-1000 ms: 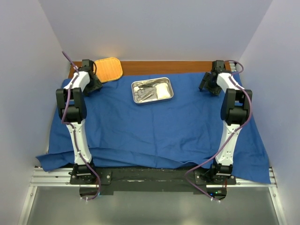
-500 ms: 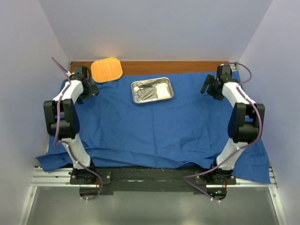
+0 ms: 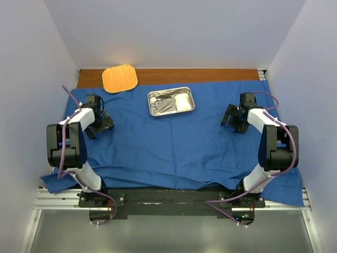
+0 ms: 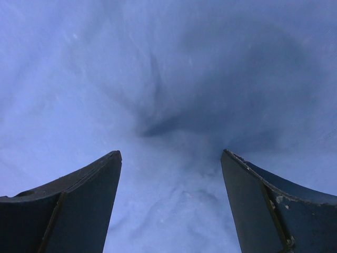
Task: Open and lay out the surgical kit
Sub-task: Smooth out the surgical kit at the center of the board, then move the container from the surgical kit.
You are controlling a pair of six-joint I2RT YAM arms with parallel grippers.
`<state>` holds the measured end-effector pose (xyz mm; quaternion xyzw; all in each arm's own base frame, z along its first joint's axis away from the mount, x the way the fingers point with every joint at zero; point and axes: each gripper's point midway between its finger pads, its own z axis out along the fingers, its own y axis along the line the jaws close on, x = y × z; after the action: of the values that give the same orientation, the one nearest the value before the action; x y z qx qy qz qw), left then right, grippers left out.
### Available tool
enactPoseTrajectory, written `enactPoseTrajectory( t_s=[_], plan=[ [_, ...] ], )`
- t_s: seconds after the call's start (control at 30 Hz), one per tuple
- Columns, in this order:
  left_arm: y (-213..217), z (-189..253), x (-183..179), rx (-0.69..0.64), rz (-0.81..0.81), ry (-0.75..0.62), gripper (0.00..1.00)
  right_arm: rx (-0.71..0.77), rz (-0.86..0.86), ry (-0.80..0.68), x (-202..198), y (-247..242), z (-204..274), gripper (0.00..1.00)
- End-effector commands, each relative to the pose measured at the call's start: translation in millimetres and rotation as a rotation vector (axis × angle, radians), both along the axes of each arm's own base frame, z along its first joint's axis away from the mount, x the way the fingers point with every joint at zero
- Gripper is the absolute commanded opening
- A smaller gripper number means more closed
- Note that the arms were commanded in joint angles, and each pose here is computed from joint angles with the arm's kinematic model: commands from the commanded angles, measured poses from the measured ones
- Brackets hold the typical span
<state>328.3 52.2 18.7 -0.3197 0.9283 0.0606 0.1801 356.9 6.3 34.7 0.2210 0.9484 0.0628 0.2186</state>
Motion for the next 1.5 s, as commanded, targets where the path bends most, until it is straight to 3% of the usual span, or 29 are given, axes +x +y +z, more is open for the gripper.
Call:
enactPoseTrajectory(
  t_s=[0.0,0.27,0.4,0.5,0.6,0.73,0.8,1.03,1.47],
  plan=[
    [5,-3,-8,0.015,0.041,-0.018,0.92,-0.005,-0.055,-0.015,-9,-1,2,0.82],
    [24,-23,-65,-0.020,0.200,0.055,0.90,-0.048,-0.249,0.087,-46,-39,-26,0.82],
    [28,-24,-77,-0.010,0.221,0.067,0.90,-0.094,-0.308,0.087,-54,-55,-22,0.82],
    [32,-13,-66,0.002,0.228,0.038,0.90,-0.103,-0.287,0.007,-34,-56,-3,0.82],
    [34,8,-41,0.004,0.210,-0.031,0.92,-0.064,-0.163,-0.101,2,-29,22,0.82],
    [27,45,-4,0.084,0.122,-0.109,0.95,-0.012,0.067,-0.246,56,45,59,0.82],
    [18,54,7,0.109,0.074,-0.127,0.96,0.024,0.098,-0.278,70,67,68,0.82],
    [-26,58,29,0.103,-0.092,-0.165,0.99,0.059,0.277,-0.388,133,154,80,0.69],
    [-62,41,19,0.088,-0.245,-0.122,1.00,-0.087,0.335,-0.400,183,191,53,0.42]
  ],
)
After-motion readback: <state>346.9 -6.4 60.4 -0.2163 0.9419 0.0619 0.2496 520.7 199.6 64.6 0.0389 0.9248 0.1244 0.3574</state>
